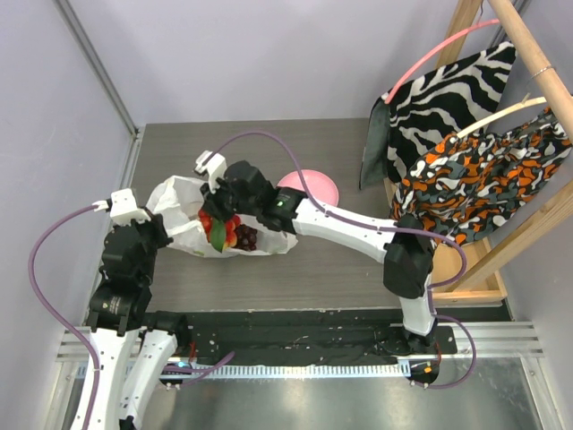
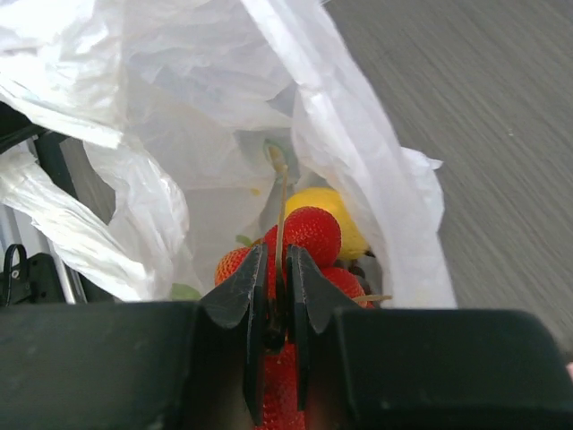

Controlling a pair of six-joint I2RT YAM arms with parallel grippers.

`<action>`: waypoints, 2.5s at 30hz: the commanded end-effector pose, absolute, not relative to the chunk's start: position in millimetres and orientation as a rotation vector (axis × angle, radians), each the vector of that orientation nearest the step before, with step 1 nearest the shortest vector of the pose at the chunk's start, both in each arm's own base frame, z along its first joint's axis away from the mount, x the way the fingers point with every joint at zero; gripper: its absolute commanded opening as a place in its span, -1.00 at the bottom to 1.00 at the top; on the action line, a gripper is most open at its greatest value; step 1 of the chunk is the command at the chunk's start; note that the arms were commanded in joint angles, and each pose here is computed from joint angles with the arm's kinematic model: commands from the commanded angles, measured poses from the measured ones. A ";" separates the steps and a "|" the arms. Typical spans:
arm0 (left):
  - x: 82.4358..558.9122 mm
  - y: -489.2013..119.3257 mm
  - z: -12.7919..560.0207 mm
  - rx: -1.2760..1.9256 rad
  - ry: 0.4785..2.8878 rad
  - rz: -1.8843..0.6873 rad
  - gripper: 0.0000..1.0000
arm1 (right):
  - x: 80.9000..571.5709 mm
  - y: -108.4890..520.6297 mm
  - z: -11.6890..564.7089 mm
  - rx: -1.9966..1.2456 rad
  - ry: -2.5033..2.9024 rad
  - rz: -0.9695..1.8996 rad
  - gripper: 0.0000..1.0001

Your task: Place the fruits into the plastic bag

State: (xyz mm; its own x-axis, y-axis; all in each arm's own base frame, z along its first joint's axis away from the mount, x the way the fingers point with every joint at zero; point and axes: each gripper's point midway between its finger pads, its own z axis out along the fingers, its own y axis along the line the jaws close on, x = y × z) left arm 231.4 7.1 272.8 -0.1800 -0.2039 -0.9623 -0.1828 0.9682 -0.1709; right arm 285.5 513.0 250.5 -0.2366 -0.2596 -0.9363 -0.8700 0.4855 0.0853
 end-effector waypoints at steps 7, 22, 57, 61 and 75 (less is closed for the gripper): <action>234.4 2.6 279.1 -0.275 1.733 -0.048 -0.99 | 332.1 535.8 289.4 -0.839 1.616 0.638 -0.98; 234.4 2.6 279.0 -0.273 1.733 -0.047 -0.99 | 324.9 567.0 286.0 -0.785 1.596 0.790 -0.98; 233.4 8.7 279.6 -0.302 1.728 -0.019 -0.99 | 265.6 554.3 301.2 -0.790 1.458 0.937 0.75; 231.1 17.3 279.4 -0.352 1.721 0.017 -0.99 | 238.0 527.0 320.6 -0.803 1.399 1.020 0.75; 234.6 16.9 276.5 -0.363 1.739 0.018 -0.99 | 244.3 381.1 308.5 -0.513 1.517 0.701 0.69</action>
State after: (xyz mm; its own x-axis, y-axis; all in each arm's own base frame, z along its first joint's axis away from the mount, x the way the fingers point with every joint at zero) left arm 231.0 15.9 272.7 -0.1652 -0.2232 -0.9607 -0.2401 0.9539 -0.1803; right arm 226.1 423.0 307.8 -0.1057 0.0800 -0.9912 -0.8192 0.5580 0.1324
